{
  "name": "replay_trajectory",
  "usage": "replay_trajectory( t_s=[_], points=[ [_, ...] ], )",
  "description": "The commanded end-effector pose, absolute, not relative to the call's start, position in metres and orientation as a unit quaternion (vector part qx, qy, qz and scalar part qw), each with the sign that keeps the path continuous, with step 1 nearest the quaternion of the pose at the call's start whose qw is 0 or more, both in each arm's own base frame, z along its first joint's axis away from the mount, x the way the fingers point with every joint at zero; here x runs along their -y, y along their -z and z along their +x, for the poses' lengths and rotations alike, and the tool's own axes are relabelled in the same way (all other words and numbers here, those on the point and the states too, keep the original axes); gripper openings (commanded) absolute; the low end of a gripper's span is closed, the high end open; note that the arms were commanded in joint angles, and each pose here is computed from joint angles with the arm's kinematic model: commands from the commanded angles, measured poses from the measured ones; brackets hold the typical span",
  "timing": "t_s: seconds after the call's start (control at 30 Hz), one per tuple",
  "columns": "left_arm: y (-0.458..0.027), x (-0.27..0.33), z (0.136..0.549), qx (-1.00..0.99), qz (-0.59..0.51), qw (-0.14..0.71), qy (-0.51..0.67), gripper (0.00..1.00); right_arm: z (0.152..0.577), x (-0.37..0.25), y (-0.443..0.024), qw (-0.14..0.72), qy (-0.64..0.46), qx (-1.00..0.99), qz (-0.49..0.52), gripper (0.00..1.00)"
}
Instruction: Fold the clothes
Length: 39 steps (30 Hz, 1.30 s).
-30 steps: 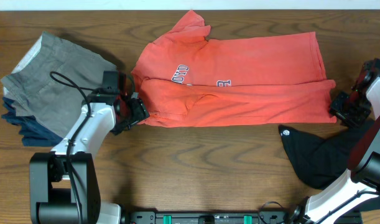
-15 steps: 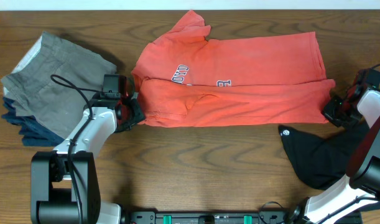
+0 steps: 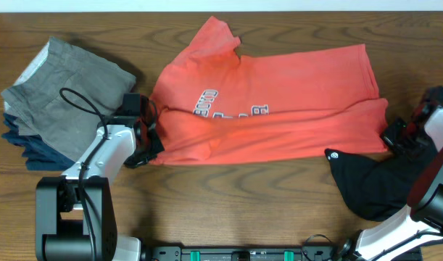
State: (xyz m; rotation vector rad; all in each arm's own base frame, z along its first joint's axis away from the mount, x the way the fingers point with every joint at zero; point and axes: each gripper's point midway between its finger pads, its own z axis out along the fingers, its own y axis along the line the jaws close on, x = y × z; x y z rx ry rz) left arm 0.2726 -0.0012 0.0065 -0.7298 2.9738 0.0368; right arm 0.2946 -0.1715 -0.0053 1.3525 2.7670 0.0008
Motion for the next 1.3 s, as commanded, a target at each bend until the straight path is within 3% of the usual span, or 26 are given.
replay_trajectory(
  t_s=[0.0,0.3,0.6,0.63,0.67,0.7,0.83,1.03,1.27],
  points=[
    [-0.003,-0.021,0.258,-0.966,-0.25,0.02,-0.064,0.06,0.241,0.187,0.032,-0.047,0.056,-0.874,0.48,0.01],
    [-0.008,-0.022,0.227,-0.965,-0.246,-0.038,-0.079,0.06,0.217,0.183,0.03,-0.09,0.051,-0.861,0.498,0.01],
    [-0.046,-0.008,0.246,-0.967,-0.252,0.045,-0.017,0.06,0.219,0.176,0.015,-0.085,0.034,-0.861,0.5,0.01],
    [-0.052,-0.007,0.248,-0.966,-0.252,0.056,-0.011,0.16,0.223,0.175,0.01,-0.075,0.026,-0.861,0.502,0.01],
    [-0.058,-0.005,0.249,-0.966,-0.25,0.069,-0.003,0.4,0.229,0.175,0.004,-0.06,0.017,-0.862,0.503,0.02],
    [-0.064,-0.005,0.25,-0.965,-0.249,0.081,0.003,0.54,0.236,0.175,-0.003,-0.044,0.005,-0.862,0.504,0.05],
    [-0.096,-0.005,0.262,-0.963,-0.228,0.141,0.015,0.79,0.264,0.175,-0.038,0.027,-0.034,-0.863,0.504,0.18],
    [-0.146,0.002,0.296,-0.957,-0.181,0.225,0.033,0.99,0.303,0.168,-0.104,0.144,-0.082,-0.878,0.448,0.48],
    [-0.186,0.041,0.364,-0.951,-0.081,0.294,0.056,0.98,0.329,0.124,-0.144,0.213,-0.118,-0.919,0.309,0.56]
  ],
)
